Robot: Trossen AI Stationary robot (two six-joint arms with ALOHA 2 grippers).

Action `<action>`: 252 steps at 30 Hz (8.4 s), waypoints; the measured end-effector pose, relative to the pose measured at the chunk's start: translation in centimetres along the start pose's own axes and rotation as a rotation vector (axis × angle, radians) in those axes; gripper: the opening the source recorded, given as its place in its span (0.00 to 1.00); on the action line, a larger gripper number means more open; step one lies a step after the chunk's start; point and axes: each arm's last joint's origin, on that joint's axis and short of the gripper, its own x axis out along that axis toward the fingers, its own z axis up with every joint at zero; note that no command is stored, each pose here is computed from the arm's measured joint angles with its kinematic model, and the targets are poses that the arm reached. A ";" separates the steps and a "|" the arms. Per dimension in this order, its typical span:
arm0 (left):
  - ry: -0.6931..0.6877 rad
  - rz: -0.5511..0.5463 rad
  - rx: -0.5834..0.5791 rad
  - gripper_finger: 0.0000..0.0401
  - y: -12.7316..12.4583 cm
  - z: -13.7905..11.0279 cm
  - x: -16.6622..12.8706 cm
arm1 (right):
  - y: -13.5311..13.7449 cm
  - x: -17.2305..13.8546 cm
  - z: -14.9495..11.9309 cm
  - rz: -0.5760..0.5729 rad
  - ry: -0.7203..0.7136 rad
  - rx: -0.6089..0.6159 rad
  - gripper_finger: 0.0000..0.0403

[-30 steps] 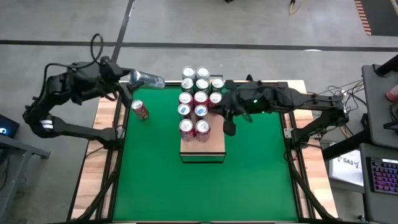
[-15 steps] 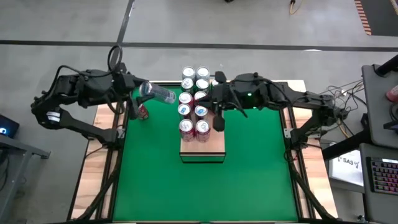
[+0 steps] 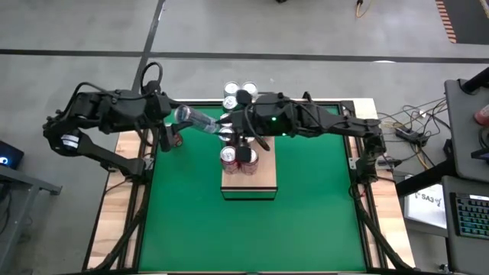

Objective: Place canned beverage on shelf
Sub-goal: Put the blue can on the shelf

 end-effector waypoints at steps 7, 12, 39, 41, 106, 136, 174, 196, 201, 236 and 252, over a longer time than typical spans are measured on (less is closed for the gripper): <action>-0.011 0.001 -0.007 0.58 0.2 -0.1 -0.4 | -0.9 2.2 -0.1 -0.117 0.022 0.001 0.63; -0.010 0.000 -0.009 0.58 0.2 0.0 -0.3 | -1.7 3.7 -1.0 -0.138 0.037 0.011 0.69; -0.057 0.018 0.005 0.60 -0.3 0.9 0.7 | -2.6 6.2 -2.1 -0.062 -0.036 0.035 0.69; -0.053 0.016 0.007 0.60 -0.3 0.9 0.7 | -2.6 6.4 -2.3 -0.061 -0.031 0.018 0.69; -0.434 -0.115 -0.171 0.75 -2.2 -12.8 3.5 | 1.3 -9.8 -3.1 -0.079 -0.013 0.191 0.53; -0.473 -0.113 -0.182 0.75 -2.7 -13.0 4.4 | 6.6 -11.7 -22.0 -0.217 -0.443 0.295 0.53; -0.445 -0.102 -0.127 0.75 -3.3 -12.8 5.4 | 8.6 -5.0 -28.5 -0.418 -0.444 0.236 0.53; -0.445 -0.101 -0.122 0.75 -3.3 -12.8 5.4 | 8.8 -3.9 -29.1 -0.471 -0.396 0.229 0.65; -0.445 -0.101 -0.122 0.75 -3.3 -12.8 5.4 | 8.8 -3.9 -29.4 -0.491 -0.371 0.226 0.77; -0.455 -0.101 -0.128 0.75 -3.2 -12.7 5.2 | 8.0 -4.8 -26.0 -0.485 -0.430 0.255 0.81; -0.456 -0.101 -0.129 0.75 -3.2 -12.7 5.2 | 7.5 -5.7 -23.3 -0.478 -0.435 0.221 0.81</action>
